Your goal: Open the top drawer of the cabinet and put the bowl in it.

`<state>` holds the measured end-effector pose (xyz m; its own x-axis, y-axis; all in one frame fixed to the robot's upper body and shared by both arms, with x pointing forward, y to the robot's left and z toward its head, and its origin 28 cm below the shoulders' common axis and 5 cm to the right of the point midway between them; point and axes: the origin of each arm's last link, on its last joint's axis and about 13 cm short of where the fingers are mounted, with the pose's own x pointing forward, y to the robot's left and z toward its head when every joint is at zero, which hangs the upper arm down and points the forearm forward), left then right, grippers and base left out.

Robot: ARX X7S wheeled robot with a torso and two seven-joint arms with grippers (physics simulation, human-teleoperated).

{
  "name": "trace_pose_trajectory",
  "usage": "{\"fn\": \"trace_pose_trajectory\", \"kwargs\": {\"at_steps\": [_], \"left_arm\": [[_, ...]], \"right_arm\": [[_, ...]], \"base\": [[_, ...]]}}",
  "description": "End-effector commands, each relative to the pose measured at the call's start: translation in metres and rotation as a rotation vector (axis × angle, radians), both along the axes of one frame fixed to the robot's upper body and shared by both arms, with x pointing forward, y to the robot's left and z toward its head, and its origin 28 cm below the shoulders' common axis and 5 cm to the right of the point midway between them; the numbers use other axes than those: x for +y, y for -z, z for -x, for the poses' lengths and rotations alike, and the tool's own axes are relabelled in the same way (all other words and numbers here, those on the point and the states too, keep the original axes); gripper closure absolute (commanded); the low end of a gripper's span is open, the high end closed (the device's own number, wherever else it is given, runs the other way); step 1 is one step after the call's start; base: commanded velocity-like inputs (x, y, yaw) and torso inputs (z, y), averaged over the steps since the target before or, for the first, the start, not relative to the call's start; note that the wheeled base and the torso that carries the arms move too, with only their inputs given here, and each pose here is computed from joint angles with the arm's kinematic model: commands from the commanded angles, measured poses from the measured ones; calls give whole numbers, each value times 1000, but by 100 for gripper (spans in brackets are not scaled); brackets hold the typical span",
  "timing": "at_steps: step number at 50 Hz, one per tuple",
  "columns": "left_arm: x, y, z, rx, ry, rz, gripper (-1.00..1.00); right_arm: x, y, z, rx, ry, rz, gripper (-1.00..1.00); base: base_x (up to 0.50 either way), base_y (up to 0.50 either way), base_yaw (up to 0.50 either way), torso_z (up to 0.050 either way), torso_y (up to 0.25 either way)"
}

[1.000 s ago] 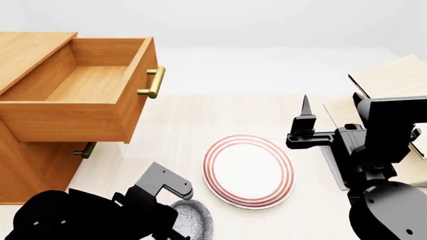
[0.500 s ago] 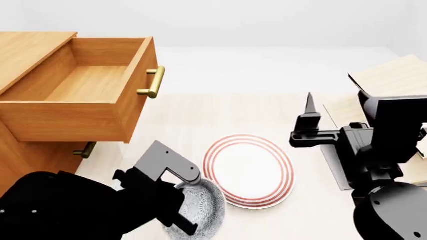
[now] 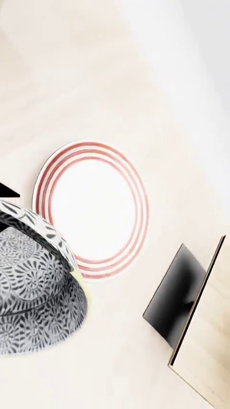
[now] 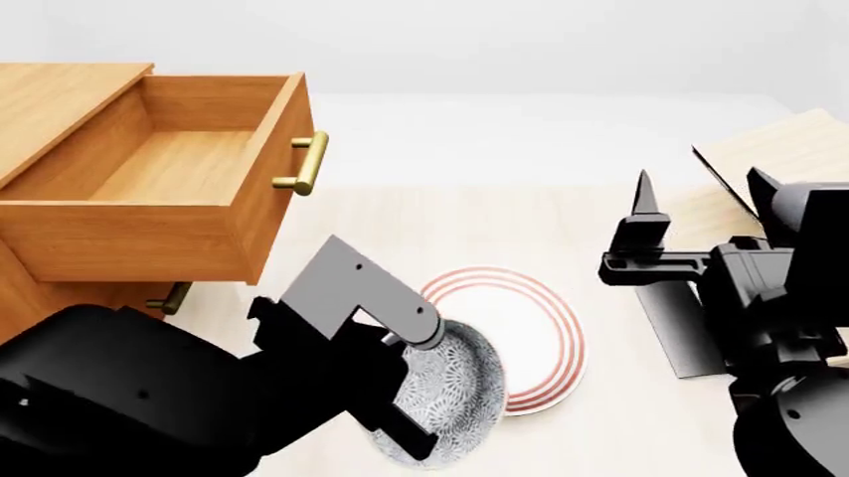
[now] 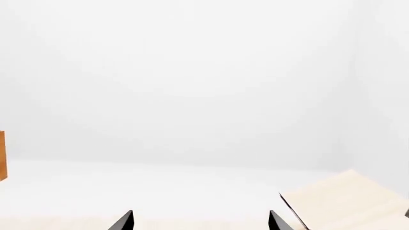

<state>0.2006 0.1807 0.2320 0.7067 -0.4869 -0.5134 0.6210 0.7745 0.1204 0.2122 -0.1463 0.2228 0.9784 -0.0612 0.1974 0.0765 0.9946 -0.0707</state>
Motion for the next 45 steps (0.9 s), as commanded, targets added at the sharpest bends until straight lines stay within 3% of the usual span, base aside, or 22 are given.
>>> {"fn": "trace_pose_trajectory", "kwargs": {"at_steps": [1, 29, 45], "left_arm": [[-12, -23, 3, -67, 32, 52, 100], [-15, -114, -8, -273, -51, 132, 100], [-5, -159, -26, -351, -227, 248, 100]], "right_arm": [[-1, -9, 7, -25, 4, 0, -100], [-6, -16, 15, -51, 20, -6, -100], [-7, -15, 16, -50, 22, -8, -100]], "base": [[0, 0, 0, 0, 0], [0, 0, 0, 0, 0], [0, 0, 0, 0, 0]]}}
